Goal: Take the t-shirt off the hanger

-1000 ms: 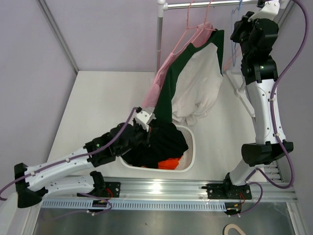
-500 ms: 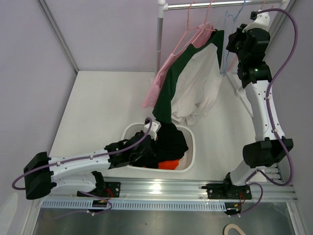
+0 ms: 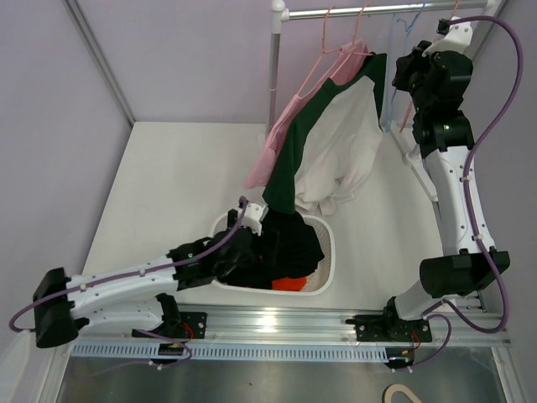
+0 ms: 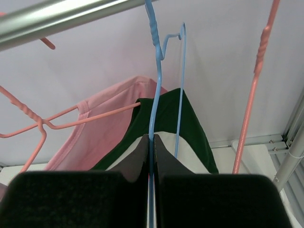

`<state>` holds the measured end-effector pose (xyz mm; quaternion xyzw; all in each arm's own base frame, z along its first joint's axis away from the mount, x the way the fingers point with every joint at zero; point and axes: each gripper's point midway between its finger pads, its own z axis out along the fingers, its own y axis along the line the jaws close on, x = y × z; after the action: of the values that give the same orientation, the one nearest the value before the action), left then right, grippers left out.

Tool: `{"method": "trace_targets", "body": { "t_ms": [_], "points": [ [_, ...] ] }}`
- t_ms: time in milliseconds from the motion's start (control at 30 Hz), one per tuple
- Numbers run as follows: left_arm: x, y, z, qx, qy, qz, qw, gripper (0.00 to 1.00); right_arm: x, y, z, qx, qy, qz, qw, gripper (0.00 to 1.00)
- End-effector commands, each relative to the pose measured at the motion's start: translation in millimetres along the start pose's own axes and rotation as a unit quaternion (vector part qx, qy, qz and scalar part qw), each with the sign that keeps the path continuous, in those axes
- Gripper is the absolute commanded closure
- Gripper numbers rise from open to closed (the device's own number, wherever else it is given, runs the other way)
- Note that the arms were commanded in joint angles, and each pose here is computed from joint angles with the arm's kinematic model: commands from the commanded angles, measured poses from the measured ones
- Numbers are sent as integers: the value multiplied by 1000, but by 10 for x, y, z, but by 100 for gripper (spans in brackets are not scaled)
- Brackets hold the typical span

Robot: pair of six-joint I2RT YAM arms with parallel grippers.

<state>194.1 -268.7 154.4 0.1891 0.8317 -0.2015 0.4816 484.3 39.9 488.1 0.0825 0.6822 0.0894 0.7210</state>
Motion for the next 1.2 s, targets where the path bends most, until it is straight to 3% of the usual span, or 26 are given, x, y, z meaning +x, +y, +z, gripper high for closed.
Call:
{"method": "trace_targets", "body": {
  "t_ms": [0,100,167,267,367,600,733,967,1167],
  "points": [
    [-833,-145,-468,42,-98,-29,994,1,-432,95,-200,-12,-52,8,999,100],
    [-1264,-155,-868,64,-136,-28,988,0,-467,84,-250,-6,-46,11,999,100],
    [-1540,-158,-1079,74,-163,-16,984,1,-477,55,-292,3,-43,16,999,92],
    [-1646,-80,-1119,52,-173,10,983,0,-461,77,-302,-2,-39,19,999,90],
    [-1738,-104,-1126,50,-179,19,982,1,-388,65,-216,0,-32,18,999,100],
    [-1729,-145,-1077,55,-180,20,982,1,-378,89,-111,-4,-26,15,1000,100],
    [-1832,-163,-1102,55,-191,35,979,0,-365,82,-166,-2,-18,17,1000,81],
    [-2273,-234,-1083,36,-241,81,966,0,-496,5,-469,25,-15,22,999,62],
    [-2660,-308,-933,44,-273,103,955,0,-547,159,-791,-4,-4,45,999,61]
  ]
}}
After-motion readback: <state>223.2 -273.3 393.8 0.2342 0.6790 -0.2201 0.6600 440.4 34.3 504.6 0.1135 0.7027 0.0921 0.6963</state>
